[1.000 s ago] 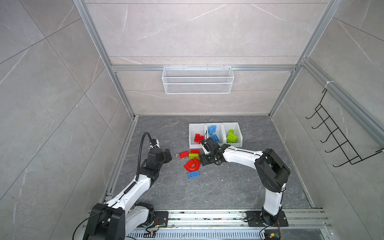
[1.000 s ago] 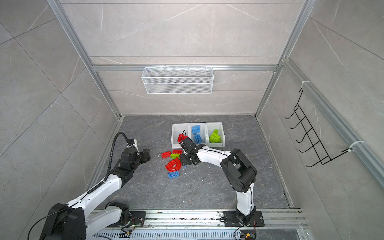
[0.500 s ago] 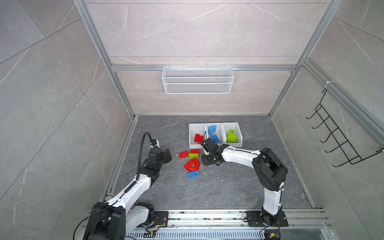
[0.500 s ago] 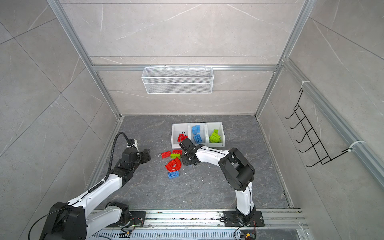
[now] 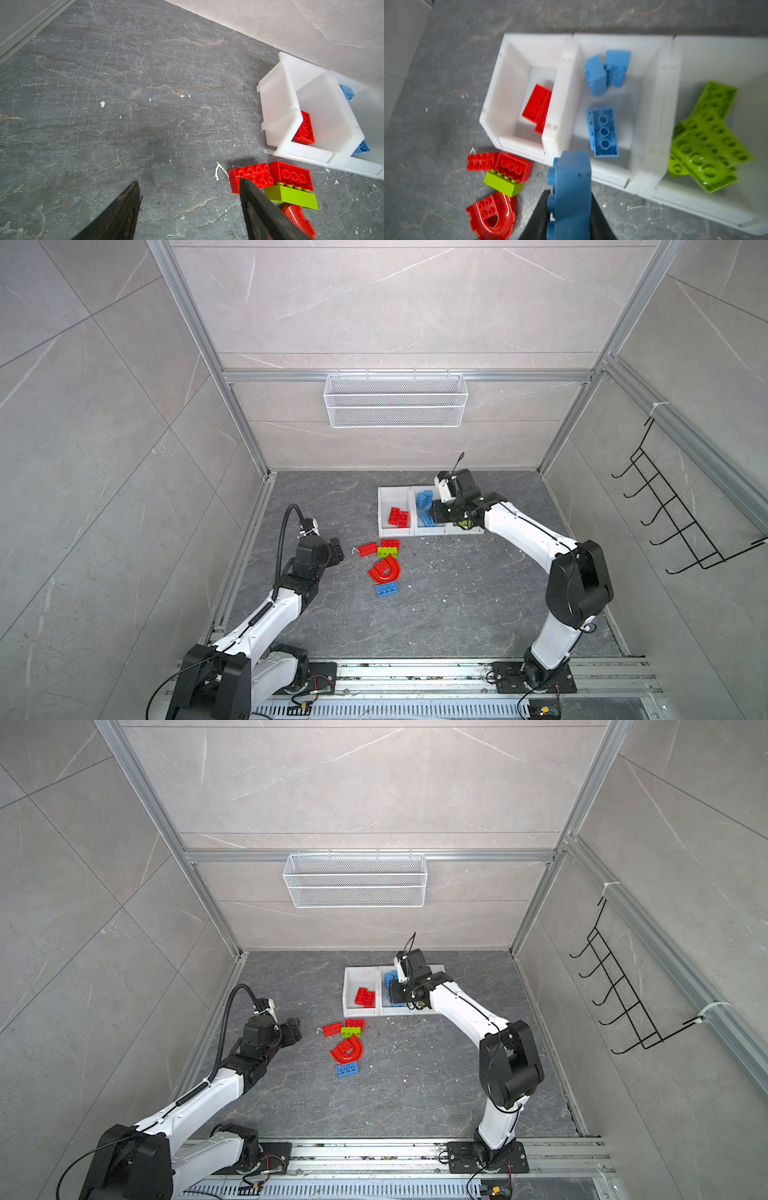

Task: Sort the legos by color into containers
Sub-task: 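Carry the blue brick into the middle bin compartment and release, then move the right gripper back to the pile and grasp another blue brick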

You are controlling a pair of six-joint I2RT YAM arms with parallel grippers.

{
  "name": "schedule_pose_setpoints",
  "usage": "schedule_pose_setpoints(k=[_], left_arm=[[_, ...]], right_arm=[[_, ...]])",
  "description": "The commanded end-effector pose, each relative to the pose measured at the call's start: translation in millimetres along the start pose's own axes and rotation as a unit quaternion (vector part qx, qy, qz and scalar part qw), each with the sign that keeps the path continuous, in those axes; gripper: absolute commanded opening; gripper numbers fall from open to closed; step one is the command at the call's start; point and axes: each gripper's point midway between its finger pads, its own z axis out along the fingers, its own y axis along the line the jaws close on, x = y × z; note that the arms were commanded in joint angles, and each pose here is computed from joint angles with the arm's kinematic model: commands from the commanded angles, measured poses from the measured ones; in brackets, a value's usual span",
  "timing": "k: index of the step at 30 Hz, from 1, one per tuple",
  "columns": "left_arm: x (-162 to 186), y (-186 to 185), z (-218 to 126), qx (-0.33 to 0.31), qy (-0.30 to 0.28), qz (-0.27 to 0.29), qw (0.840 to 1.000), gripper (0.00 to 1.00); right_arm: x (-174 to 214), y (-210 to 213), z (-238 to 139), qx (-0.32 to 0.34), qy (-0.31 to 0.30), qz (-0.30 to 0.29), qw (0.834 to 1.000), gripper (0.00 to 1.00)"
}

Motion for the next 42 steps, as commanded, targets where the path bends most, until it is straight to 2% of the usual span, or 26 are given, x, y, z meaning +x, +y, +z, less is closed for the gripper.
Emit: schedule_pose_setpoints(k=[1,9,18,24,30,32,36,42], left_arm=[[-18.5,-6.7,0.1,0.01,-0.025,-0.015,1.0,0.77],[-16.1,-6.1,2.0,0.01,-0.023,-0.015,1.0,0.77],[-19.6,-6.0,-1.2,0.011,-0.03,-0.014,0.999,0.77],[-19.8,-5.8,-1.2,0.01,-0.031,-0.014,0.999,0.77],[-21.6,-4.1,-4.1,0.006,-0.036,-0.014,0.999,0.77],[-22.9,-3.4,-6.0,0.005,-0.04,-0.015,0.999,0.77],[-26.2,-0.7,-10.9,0.002,-0.051,-0.017,0.999,0.77],[-27.5,3.5,-16.4,-0.003,-0.061,-0.02,0.998,0.77]], right_arm=[[-5.2,-4.2,19.7,-0.007,0.026,-0.016,1.0,0.2],[-29.5,-26.5,64.5,0.026,0.027,-0.013,0.999,0.2],[-26.2,-47.5,73.0,0.052,0.036,0.019,0.998,0.22],[-24.2,-49.1,63.3,0.058,0.04,0.014,0.997,0.57],[-31.6,-27.8,11.7,0.038,0.0,0.005,0.999,0.67],[-22.6,-7.4,-12.0,0.025,-0.022,-0.001,0.999,0.71],[31.4,42.6,-52.4,0.024,-0.053,-0.031,0.998,0.8],[118.7,104.7,-62.1,0.013,-0.067,-0.043,0.997,0.84]])
